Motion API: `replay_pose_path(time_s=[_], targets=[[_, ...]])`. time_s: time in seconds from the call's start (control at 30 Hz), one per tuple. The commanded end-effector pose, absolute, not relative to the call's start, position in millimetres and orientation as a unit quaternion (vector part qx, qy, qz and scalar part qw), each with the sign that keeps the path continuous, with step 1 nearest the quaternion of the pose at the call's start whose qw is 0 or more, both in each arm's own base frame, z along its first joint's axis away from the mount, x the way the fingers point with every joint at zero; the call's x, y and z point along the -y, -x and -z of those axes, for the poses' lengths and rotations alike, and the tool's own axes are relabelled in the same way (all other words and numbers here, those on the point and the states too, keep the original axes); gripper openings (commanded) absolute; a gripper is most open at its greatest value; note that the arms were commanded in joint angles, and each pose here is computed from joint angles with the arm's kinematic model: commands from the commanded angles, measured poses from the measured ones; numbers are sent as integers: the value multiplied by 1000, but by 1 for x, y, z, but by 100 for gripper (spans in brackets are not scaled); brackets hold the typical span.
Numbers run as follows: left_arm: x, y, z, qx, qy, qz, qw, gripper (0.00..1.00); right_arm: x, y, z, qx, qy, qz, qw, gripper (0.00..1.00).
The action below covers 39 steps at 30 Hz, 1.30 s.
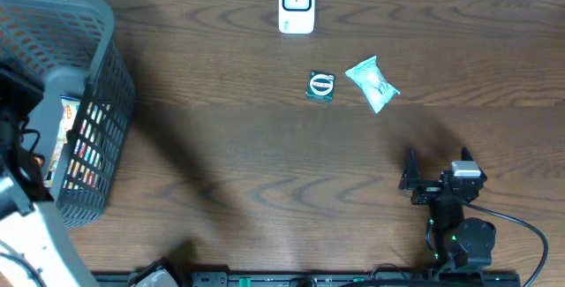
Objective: Scan the item barcode
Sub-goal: 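Reach the left gripper back into the grey basket for another item, then grasp the large yellow-and-blue wipes bag in the basket with the left gripper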
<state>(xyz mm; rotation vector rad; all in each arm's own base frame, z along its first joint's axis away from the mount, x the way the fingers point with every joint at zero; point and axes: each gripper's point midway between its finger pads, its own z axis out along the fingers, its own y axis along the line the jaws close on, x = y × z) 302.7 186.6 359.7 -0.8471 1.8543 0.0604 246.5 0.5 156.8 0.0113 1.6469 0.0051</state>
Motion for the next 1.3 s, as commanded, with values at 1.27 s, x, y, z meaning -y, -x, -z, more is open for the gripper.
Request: replay_pose_path(time_s=[1.27], targets=[[-210,-321,-28,-956,287,25,63,98,1,-246,-156,-734,-11,-4,679,99]])
